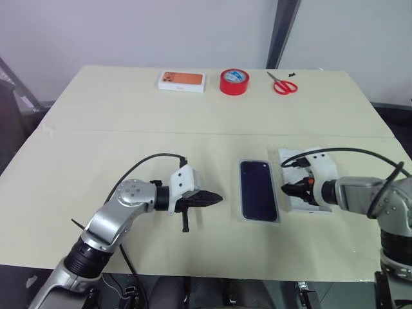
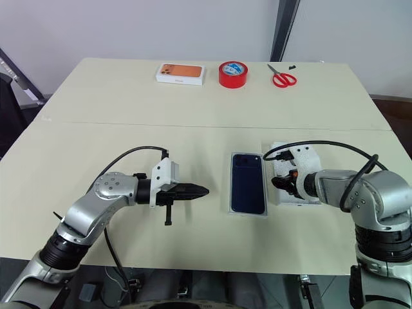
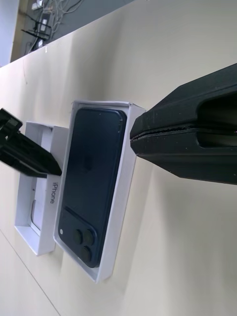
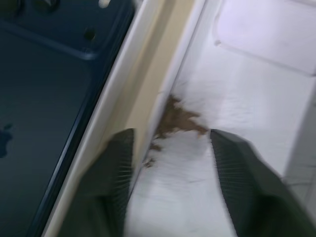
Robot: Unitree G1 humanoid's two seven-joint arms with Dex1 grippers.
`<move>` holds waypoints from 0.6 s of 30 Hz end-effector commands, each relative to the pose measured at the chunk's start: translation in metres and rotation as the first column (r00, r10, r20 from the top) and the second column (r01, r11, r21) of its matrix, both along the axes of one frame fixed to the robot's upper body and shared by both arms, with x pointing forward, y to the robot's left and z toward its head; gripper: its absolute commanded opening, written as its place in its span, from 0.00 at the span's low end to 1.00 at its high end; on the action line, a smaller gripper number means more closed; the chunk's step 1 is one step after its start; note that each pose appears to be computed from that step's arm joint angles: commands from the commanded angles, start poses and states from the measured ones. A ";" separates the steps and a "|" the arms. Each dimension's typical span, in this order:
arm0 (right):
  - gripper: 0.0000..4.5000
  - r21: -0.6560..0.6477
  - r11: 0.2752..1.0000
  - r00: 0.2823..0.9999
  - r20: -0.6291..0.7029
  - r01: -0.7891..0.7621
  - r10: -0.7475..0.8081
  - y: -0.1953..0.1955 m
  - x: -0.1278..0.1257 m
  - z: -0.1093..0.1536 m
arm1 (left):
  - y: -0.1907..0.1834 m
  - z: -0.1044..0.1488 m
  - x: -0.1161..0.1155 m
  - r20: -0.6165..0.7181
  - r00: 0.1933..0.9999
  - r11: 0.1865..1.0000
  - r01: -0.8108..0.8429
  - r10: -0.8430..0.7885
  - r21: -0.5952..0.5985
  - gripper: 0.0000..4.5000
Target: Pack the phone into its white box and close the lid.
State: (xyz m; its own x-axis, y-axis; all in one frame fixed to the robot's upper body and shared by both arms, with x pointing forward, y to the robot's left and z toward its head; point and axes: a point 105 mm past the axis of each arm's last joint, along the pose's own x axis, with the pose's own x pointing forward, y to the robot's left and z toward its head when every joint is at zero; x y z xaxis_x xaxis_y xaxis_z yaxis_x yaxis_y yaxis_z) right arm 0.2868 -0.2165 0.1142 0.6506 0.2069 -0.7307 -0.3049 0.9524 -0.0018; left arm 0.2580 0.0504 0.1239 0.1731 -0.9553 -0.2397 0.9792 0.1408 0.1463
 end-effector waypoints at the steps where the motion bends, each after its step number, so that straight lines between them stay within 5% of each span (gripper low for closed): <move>1: 0.08 -0.026 1.000 1.000 0.011 -0.001 0.001 -0.002 -0.002 0.004 | 0.000 0.011 -0.002 0.037 0.999 1.000 0.001 0.000 -0.024 0.00; 2: 0.00 -0.021 1.000 1.000 0.017 0.001 -0.001 -0.001 -0.001 0.005 | 0.000 0.011 -0.001 0.038 0.999 1.000 -0.002 0.003 -0.024 0.00; 7: 0.00 0.063 0.997 0.995 0.088 0.048 -0.053 -0.006 0.011 0.028 | 0.006 0.012 0.006 0.043 0.998 0.998 -0.048 0.049 -0.033 0.00; 11: 0.00 0.337 0.941 0.977 0.198 0.010 -0.081 0.007 0.030 0.072 | 0.025 0.016 0.025 0.049 0.984 0.984 -0.167 0.170 -0.064 0.00; 15: 0.00 0.598 0.772 0.960 0.275 -0.214 0.053 0.053 0.026 0.109 | 0.048 0.025 0.050 0.047 0.947 0.943 -0.312 0.319 -0.118 0.00; 18: 0.00 0.832 0.473 0.953 0.293 -0.291 0.070 0.110 0.012 0.133 | 0.066 0.034 0.069 0.059 0.903 0.898 -0.412 0.425 -0.157 0.00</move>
